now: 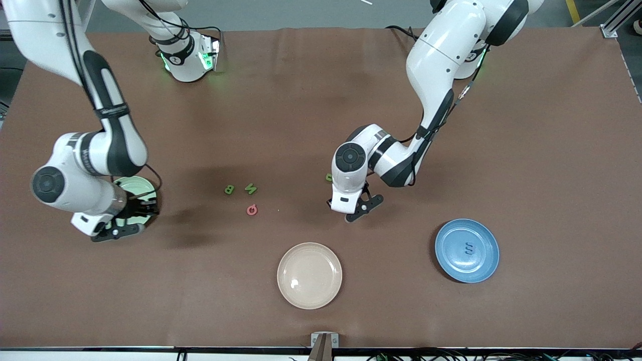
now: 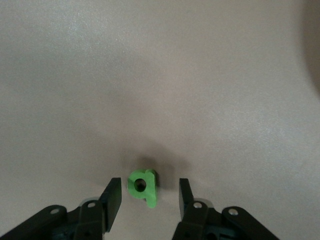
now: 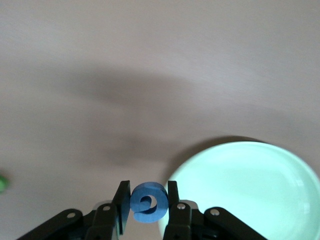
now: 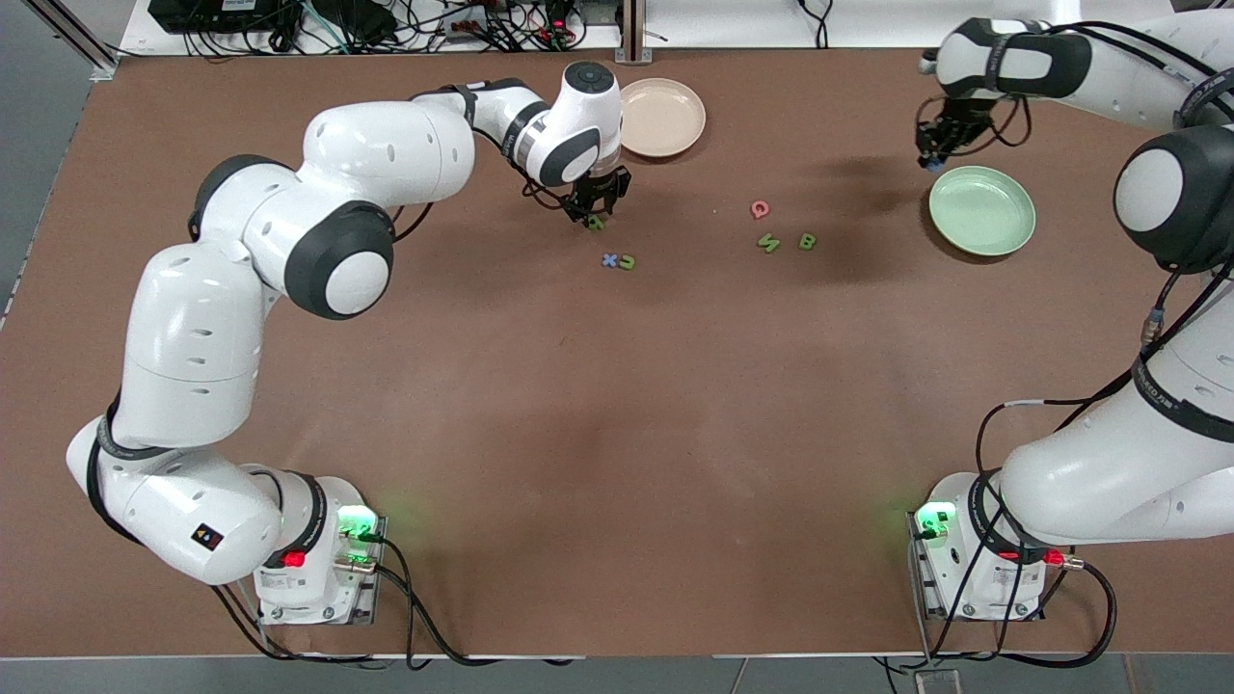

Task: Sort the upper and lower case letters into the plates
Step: 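Place the blue G on the green plate while the left gripper returns, then carry the green q to the blue plate while the right gripper returns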

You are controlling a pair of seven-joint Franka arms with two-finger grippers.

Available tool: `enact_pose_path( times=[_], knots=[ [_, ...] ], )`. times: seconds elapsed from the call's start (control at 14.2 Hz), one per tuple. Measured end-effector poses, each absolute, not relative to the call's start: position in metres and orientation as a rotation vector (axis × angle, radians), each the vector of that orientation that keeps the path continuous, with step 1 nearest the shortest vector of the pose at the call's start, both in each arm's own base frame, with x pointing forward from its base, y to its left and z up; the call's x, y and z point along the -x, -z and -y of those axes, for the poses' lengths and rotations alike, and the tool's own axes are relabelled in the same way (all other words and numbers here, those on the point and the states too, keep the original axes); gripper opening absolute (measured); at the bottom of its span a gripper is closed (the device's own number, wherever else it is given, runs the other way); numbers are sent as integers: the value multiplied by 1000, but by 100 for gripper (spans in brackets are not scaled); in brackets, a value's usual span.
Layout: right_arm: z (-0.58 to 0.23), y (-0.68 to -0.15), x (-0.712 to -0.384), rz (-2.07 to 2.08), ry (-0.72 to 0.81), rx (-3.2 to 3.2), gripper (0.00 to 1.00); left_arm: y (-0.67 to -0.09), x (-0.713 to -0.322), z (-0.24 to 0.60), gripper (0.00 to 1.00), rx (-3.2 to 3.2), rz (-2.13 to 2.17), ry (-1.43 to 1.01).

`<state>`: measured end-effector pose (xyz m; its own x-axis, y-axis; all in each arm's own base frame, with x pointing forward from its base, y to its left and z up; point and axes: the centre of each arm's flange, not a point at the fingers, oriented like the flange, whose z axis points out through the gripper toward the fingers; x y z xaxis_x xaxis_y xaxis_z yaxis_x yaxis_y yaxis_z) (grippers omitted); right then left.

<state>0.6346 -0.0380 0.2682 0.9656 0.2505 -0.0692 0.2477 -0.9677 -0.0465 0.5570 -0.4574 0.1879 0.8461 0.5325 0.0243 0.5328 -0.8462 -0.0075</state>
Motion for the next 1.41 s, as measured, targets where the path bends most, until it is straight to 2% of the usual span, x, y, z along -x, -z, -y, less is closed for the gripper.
enact_pose_path(
  times=[0.07,0.42,0.56,0.71,0.78,0.85,0.99,1.27,1.41],
  knots=[
    [59,-260,-634,431,-109,3072,34,-187,-557,457,50,3004,866,32],
    [112,-212,-626,499,-121,3056,34,-173,-555,455,51,2993,862,15],
    [113,-196,-623,502,-150,3047,34,-174,-556,455,48,2995,863,18],
    [110,-190,-621,506,-165,3040,34,-176,-560,453,27,2997,870,26],
    [109,-190,-621,508,-167,3038,34,-177,-563,450,27,2995,877,31],
    [108,-190,-621,510,-170,3035,39,-179,-569,445,27,2994,888,45],
    [103,-199,-623,520,-193,3022,59,-197,-597,421,27,3009,890,103],
    [39,-279,-638,397,-234,3038,98,-240,-673,308,27,3067,708,188],
    [-24,-312,-636,318,-236,3065,100,-248,-699,244,27,3076,610,202]
  ],
)
